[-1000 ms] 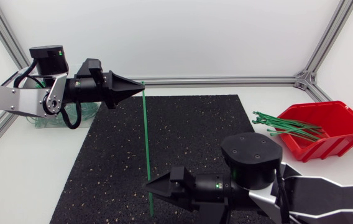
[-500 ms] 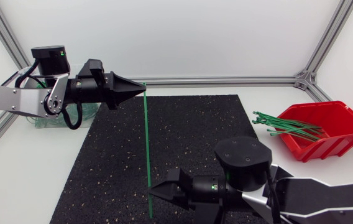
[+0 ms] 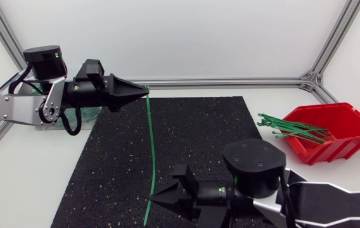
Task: Take a green cable tie from the red box, thread the tail through the head to close it, then place it in the transparent bin on the left.
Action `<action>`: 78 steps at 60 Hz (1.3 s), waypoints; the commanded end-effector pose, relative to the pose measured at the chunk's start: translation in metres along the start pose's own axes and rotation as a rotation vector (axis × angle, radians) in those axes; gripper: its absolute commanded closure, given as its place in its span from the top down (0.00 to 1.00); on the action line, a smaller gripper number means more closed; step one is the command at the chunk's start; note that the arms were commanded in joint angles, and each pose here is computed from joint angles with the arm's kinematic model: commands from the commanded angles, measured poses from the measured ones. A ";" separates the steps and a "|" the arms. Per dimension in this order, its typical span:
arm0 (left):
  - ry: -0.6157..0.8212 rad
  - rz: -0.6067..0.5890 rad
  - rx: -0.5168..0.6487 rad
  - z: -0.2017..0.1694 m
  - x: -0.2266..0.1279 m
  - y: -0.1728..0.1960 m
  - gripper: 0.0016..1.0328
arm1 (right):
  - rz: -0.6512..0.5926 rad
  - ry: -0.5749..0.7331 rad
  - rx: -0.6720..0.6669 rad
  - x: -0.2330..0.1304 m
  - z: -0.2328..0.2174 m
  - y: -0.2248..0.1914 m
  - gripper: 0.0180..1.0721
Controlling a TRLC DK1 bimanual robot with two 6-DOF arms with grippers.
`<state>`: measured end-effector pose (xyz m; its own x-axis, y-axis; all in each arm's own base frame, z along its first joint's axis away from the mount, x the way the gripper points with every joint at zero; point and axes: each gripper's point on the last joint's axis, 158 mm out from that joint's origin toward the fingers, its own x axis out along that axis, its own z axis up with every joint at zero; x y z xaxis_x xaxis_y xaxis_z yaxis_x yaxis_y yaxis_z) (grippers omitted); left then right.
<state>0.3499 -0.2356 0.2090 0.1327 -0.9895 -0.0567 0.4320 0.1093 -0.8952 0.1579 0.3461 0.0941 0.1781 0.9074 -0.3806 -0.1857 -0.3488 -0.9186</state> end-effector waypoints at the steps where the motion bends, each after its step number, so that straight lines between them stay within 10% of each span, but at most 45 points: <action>1: 0.013 -0.015 0.024 -0.015 -0.002 -0.008 0.04 | -0.060 -0.027 0.180 -0.005 0.006 -0.026 0.05; 78: -0.029 -0.139 0.330 -0.118 0.028 -0.144 0.04 | 0.208 -0.309 1.747 -0.105 0.087 -0.124 0.05</action>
<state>0.1930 -0.2924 0.2817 0.0742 -0.9954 0.0605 0.7149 0.0108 -0.6991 0.0849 0.3136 0.2381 -0.0828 0.9583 -0.2735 -0.9653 -0.0089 0.2609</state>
